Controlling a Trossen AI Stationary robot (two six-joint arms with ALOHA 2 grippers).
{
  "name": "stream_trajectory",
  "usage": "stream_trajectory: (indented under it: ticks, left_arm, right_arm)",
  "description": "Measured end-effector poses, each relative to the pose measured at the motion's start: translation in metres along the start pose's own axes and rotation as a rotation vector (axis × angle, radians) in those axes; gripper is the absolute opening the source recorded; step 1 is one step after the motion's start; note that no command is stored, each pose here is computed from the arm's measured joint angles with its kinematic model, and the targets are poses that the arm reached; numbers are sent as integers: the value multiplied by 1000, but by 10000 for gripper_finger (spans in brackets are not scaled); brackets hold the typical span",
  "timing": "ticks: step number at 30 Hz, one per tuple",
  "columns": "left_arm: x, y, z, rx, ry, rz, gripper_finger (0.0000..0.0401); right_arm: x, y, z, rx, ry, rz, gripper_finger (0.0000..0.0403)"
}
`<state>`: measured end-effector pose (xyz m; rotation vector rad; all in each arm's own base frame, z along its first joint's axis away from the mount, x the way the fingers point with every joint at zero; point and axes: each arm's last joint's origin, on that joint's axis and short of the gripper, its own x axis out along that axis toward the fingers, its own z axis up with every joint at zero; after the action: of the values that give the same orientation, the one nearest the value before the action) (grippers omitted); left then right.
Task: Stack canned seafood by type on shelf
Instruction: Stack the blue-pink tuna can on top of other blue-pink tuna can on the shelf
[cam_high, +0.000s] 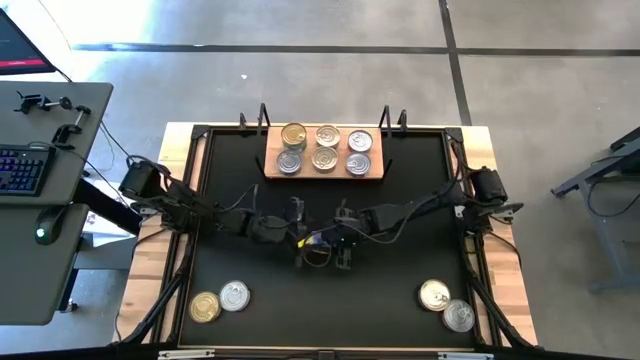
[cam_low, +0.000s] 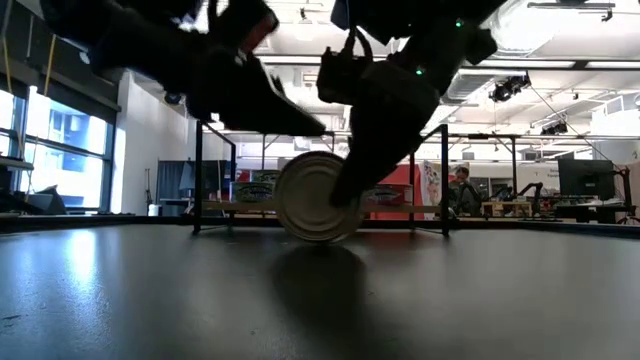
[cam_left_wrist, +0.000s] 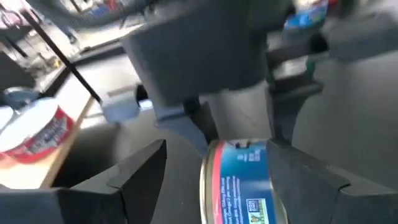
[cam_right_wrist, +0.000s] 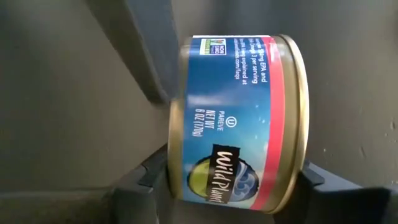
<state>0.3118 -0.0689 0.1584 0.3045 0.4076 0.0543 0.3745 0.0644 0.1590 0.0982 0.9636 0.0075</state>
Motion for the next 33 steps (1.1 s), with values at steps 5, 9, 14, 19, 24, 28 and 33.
stream_trajectory:
  ticks: [5, 9, 14, 19, 24, 28, 33]
  left_arm:
    - [9, 1, -9, -29, 12, -59, 268]
    - [10, 2, -12, -74, 34, -89, 268]
    - [10, 1, -14, -75, 69, -103, 268]
    - [5, -2, -19, -73, 149, -131, 268]
    - [-13, -1, -19, -40, 255, -77, 269]
    - [-25, -3, -8, -48, 233, -92, 269]
    - [-28, -7, 0, 20, 175, -71, 269]
  right_arm:
    - [0, 1, 0, -16, -8, 0, 171]
    - [0, 4, 0, -17, -10, 7, 232]
    - [-8, 6, 2, -15, -24, 9, 295]
    - [-32, 18, 4, -39, -71, -86, 303]
    - [-51, 35, -7, -34, -128, -199, 305]
    - [-50, 49, -21, -34, -141, -269, 306]
    - [-45, 60, -39, -12, -158, -301, 306]
